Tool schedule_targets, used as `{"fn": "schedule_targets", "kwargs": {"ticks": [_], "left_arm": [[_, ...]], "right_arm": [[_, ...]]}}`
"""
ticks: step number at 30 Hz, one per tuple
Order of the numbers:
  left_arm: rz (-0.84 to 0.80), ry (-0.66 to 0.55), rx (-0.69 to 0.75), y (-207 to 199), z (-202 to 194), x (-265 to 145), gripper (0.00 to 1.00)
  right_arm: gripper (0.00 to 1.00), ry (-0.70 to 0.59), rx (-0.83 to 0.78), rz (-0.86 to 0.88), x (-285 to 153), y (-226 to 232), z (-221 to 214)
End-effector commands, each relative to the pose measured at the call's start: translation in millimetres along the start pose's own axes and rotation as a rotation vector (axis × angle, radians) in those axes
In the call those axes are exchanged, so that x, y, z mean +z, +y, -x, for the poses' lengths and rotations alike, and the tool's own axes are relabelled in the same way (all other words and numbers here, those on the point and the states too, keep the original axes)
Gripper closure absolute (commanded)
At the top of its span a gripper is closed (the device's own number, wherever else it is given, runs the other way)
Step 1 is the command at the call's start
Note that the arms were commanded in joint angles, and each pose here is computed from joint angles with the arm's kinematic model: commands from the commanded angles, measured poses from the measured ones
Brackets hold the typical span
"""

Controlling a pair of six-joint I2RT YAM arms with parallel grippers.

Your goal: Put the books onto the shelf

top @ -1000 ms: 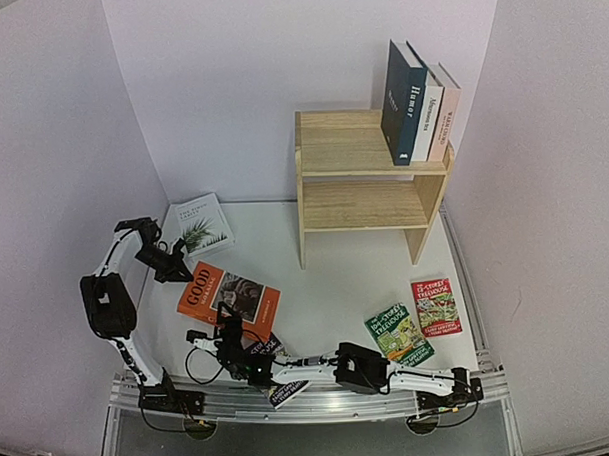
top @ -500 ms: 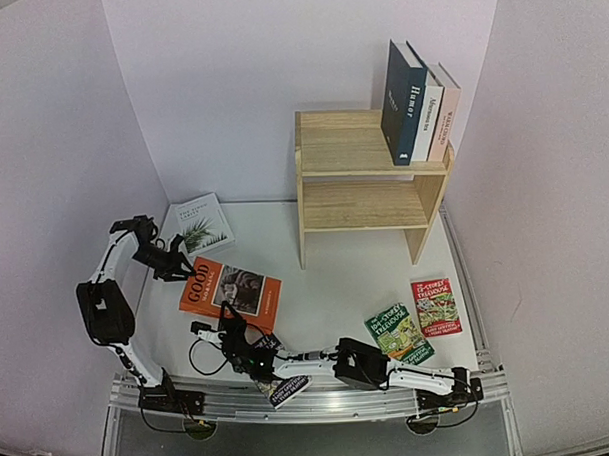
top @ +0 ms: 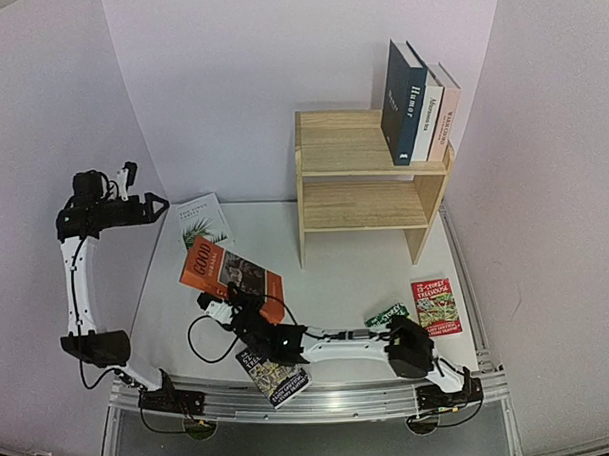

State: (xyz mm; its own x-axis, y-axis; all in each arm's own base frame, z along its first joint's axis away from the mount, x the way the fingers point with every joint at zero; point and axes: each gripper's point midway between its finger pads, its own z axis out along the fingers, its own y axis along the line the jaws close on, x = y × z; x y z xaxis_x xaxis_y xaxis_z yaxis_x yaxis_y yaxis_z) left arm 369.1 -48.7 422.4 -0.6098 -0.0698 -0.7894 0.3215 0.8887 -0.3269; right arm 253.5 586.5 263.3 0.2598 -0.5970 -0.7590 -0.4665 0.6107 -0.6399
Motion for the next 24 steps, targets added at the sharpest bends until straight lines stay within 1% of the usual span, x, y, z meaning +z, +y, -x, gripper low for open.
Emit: {"fn": "schedule_targets", "kwargs": {"ticks": [1, 3, 6, 11, 14, 18, 21, 24], "left_arm": [[0.11, -0.299, 0.117, -19.6, 44.3, -63.7, 0.0], [0.143, -0.344, 0.124, -20.6, 45.8, -76.0, 0.0], [0.201, -0.383, 0.127, -17.3, 43.5, -89.0, 0.0], [0.226, -0.389, 0.123, -13.9, 31.7, -91.5, 0.0], [0.209, -0.373, 0.111, -14.3, 23.0, -86.9, 0.0], [0.18, -0.344, 0.089, -14.1, 11.2, -78.1, 0.0], [0.159, -0.321, 0.074, -14.4, 2.2, -72.1, 0.0], [0.153, -0.307, 0.066, -13.5, -4.3, -68.9, 0.0]], "right_arm": [[1.0, -0.108, 0.595, 0.338, -47.6, -98.4, 62.4], [1.0, -0.176, 0.672, 0.36, -62.0, -136.0, 82.3], [1.0, -0.274, 0.76, 0.306, -77.8, -201.5, 107.5], [1.0, -0.456, 0.755, 0.163, -109.7, -296.4, 152.8], [1.0, -0.522, 0.729, -0.007, -125.1, -353.4, 164.6], [1.0, -0.567, 0.643, -0.284, -135.9, -420.2, 157.9], [1.0, -0.54, 0.584, -0.464, -129.7, -465.3, 132.0], [1.0, -0.488, 0.537, -0.585, -118.2, -499.9, 100.3]]}}
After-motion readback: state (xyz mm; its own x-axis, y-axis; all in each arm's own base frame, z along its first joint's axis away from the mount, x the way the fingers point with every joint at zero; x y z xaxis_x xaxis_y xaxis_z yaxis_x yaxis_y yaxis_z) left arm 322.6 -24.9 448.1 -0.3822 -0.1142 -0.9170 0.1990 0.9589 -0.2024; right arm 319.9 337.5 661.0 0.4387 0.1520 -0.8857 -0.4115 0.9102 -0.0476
